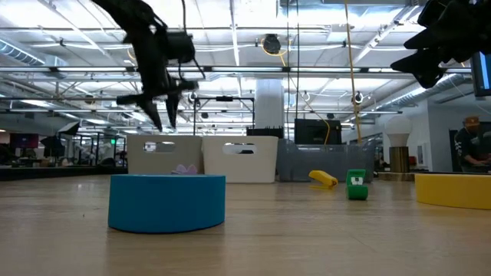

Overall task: Pick and place Stapler, Stapler remover, tape
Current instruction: Put the yellow stapler into the gray bin

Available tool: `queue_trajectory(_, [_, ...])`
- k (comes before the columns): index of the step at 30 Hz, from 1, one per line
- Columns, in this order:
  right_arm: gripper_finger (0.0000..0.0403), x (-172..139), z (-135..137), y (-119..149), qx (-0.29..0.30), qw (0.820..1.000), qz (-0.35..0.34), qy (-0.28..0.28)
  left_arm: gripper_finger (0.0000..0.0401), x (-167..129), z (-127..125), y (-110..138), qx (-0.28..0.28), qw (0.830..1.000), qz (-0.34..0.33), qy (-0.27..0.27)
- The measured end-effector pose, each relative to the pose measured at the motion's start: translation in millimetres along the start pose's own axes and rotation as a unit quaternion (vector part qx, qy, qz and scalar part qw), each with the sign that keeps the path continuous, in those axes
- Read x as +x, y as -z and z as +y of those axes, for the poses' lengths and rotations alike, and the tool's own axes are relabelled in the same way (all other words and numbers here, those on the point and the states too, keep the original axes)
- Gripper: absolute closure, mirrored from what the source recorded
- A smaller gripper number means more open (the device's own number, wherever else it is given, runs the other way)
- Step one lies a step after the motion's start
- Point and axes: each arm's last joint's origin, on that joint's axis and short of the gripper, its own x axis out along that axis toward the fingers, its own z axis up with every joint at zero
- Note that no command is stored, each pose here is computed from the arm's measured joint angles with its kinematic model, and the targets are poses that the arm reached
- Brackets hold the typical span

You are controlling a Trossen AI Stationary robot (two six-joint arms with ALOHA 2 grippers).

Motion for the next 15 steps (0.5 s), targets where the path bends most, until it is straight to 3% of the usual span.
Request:
queue_trajectory(7, [0.0188, 0.0, 0.0, 0.0, -0.008, 1.0, 0.0, 0.0, 0.0261, -57.6, -12.7, 31.7, 0.056, 0.993, -0.038, 0.092])
queue_trajectory(15, [0.0188, 0.0, -0.1, 0.0, -0.01, 1.0, 0.0, 0.001, 0.0261, -93.0, -29.9, 82.2, 0.189, 0.967, -0.031, 0.169])
